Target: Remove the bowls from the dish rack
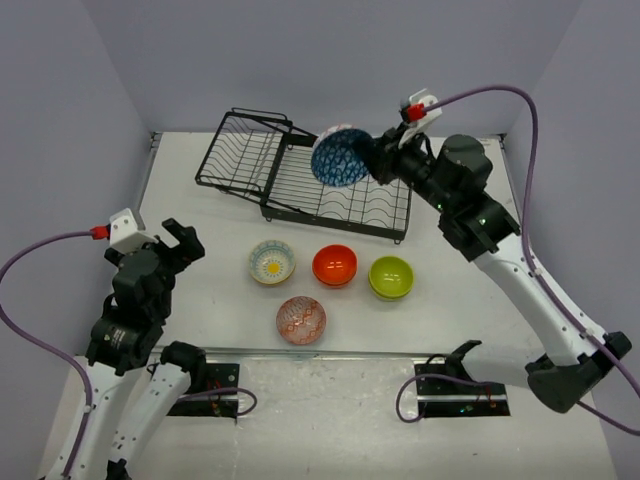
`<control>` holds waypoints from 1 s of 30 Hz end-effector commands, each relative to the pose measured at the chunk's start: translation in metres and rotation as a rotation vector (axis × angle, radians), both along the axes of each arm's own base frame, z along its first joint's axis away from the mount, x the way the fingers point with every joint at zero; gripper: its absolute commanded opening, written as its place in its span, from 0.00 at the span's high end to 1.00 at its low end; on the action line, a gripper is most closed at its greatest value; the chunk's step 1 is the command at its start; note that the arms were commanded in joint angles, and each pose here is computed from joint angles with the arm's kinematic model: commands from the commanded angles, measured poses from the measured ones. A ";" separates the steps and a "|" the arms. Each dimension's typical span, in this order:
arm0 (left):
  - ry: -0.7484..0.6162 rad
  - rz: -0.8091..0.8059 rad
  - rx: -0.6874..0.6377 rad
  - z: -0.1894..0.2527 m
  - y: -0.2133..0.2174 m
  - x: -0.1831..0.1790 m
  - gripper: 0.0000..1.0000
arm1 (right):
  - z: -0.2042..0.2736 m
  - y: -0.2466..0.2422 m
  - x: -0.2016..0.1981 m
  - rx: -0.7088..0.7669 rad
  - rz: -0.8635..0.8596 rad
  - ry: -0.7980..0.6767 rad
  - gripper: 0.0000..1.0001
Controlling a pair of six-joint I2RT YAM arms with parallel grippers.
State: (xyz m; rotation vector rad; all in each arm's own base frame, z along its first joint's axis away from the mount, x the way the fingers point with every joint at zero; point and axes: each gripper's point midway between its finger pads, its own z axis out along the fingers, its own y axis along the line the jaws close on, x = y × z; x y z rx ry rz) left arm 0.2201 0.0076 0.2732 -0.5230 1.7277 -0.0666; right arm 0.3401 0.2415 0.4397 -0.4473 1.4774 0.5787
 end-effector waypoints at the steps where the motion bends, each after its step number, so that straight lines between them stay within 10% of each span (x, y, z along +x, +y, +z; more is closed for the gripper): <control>1: -0.040 -0.026 0.012 0.008 -0.002 0.003 0.00 | -0.105 0.046 -0.073 -0.026 0.291 0.483 1.00; 19: -0.101 -0.050 0.002 0.018 -0.003 -0.005 0.00 | -0.281 0.078 -0.168 -0.653 0.420 0.972 1.00; 30: -0.110 -0.080 0.003 0.018 -0.007 -0.006 0.00 | -0.313 0.101 -0.180 -0.745 0.462 1.015 1.00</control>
